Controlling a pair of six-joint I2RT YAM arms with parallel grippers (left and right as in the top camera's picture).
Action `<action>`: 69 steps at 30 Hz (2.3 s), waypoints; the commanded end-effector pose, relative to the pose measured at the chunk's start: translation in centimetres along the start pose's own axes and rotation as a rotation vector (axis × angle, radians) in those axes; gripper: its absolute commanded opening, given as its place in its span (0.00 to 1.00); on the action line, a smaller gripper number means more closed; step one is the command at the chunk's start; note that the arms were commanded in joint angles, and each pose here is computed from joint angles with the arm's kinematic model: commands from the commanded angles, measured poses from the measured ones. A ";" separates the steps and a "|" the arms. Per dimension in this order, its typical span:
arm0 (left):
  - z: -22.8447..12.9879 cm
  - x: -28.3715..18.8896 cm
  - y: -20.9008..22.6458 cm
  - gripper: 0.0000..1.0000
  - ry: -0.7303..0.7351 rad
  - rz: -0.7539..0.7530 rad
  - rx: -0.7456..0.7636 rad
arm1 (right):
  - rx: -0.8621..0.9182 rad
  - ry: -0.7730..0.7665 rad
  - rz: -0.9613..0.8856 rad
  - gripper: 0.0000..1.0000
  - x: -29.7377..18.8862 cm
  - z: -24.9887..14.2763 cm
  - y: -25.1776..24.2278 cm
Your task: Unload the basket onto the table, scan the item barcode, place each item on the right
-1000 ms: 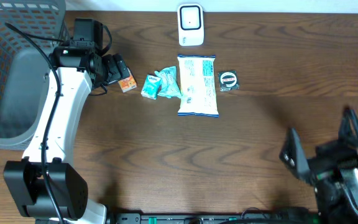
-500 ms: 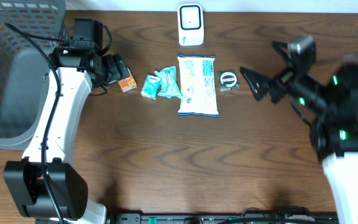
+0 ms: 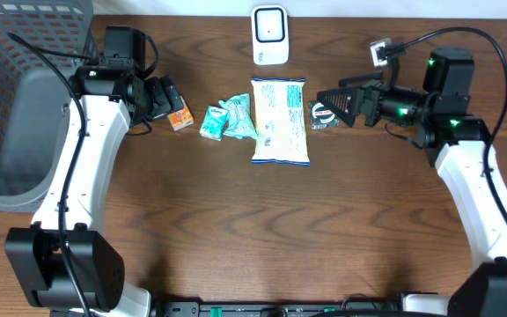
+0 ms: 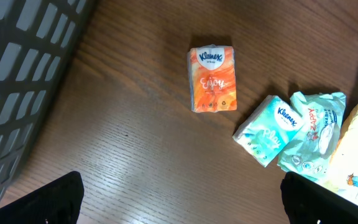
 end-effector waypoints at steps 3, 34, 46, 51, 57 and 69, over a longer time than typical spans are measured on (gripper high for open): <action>0.2 0.1 0.2 1.00 -0.004 0.014 0.003 | 0.127 0.027 -0.179 0.58 1.5 -0.8 -3.2; 0.2 0.1 0.2 1.00 -0.004 0.014 0.003 | 0.260 0.227 -0.548 0.95 11.2 -2.5 -6.7; 0.2 0.1 0.2 1.00 -0.004 0.014 0.003 | 0.169 0.220 -0.776 0.73 12.2 -4.1 -7.1; 0.2 0.1 0.2 1.00 -0.004 0.014 0.003 | 0.173 0.217 -0.775 0.48 12.4 -4.2 -7.3; 0.2 0.1 0.2 1.00 -0.004 0.014 0.003 | 0.161 0.234 -0.762 0.15 14.3 -5.4 -8.3; 0.2 0.1 0.2 1.00 -0.004 0.014 0.003 | 0.278 0.281 -0.860 0.01 15.3 -8.8 -13.2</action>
Point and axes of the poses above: each gripper's point midway between its finger pads, its own x axis out along the fingers, its own y axis along the line the jaws close on, z = x × y, the point moved 9 cm from there along -x, back along the fingers, and after that the axes turned 1 degree about -x, right-handed, at the moved point
